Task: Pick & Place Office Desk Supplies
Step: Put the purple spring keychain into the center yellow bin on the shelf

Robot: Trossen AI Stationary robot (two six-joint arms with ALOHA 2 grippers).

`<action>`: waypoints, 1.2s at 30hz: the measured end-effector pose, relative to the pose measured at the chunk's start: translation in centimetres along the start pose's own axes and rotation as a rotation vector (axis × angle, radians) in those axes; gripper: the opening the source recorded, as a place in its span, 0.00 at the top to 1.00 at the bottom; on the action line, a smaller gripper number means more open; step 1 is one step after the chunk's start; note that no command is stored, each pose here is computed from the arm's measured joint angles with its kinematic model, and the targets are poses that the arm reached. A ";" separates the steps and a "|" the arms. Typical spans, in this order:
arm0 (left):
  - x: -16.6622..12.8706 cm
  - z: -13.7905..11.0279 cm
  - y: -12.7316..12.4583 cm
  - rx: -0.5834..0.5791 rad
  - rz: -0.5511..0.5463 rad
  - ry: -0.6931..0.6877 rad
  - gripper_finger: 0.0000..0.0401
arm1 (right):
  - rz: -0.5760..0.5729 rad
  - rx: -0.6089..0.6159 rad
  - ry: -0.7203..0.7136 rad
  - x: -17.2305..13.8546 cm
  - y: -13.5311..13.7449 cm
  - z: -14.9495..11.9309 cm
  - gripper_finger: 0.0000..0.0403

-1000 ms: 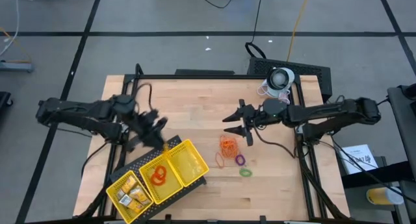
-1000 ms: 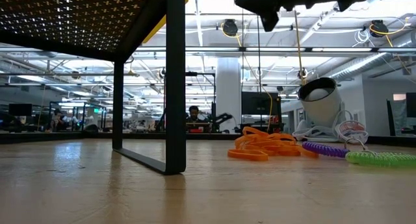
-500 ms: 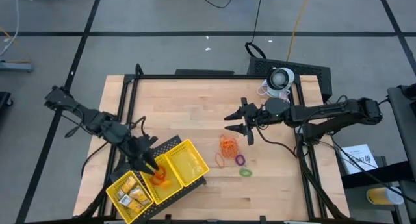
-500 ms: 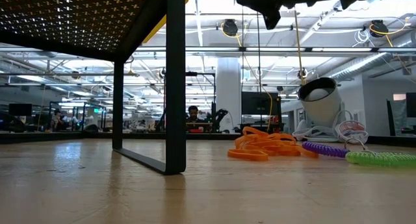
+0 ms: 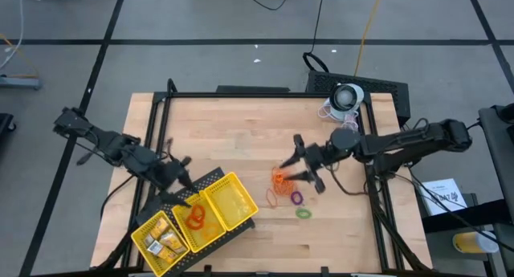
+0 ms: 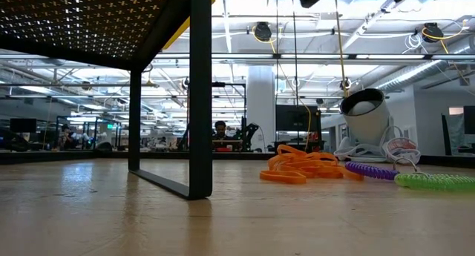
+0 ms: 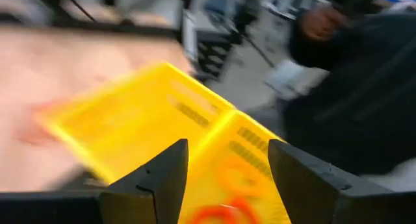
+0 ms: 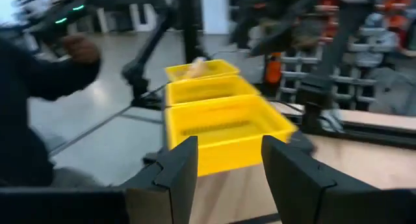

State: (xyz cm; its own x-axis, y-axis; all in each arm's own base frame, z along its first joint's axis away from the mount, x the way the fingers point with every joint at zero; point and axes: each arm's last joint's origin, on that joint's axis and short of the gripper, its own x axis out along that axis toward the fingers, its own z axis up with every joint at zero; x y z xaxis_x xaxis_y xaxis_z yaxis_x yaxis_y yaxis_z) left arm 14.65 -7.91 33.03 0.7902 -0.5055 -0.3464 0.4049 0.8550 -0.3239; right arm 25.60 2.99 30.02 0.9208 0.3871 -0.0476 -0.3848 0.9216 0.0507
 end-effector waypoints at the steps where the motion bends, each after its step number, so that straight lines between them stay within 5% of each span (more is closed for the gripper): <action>1: -0.6 0.1 0.1 0.034 0.045 -0.029 0.45 | 0.023 -0.010 0.004 0.1 0.5 0.0 0.60; 9: -4.6 0.1 1.4 0.128 0.302 -0.242 0.44 | 0.015 0.070 0.202 1.4 4.5 -3.2 0.60; 20: -3.2 -3.5 5.1 0.005 0.447 -0.431 0.44 | -0.364 0.209 0.560 0.6 6.1 -10.9 0.60; 29: -0.9 -5.4 7.2 -0.126 0.604 -0.385 0.44 | -0.467 0.258 0.734 -0.2 5.6 -17.4 0.60; 36: 0.3 -5.5 7.7 -0.113 0.620 -0.335 0.44 | -0.455 0.316 0.764 0.7 5.7 -19.2 0.60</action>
State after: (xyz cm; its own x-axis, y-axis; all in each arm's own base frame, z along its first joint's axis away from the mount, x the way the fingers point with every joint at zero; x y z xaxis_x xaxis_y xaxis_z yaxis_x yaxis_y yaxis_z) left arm 15.45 -2.15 25.56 0.9657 0.1482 -0.2134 -0.2008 0.9470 -0.2508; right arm 22.82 9.03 11.14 0.6442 0.0089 -0.7648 0.1398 0.9817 0.1292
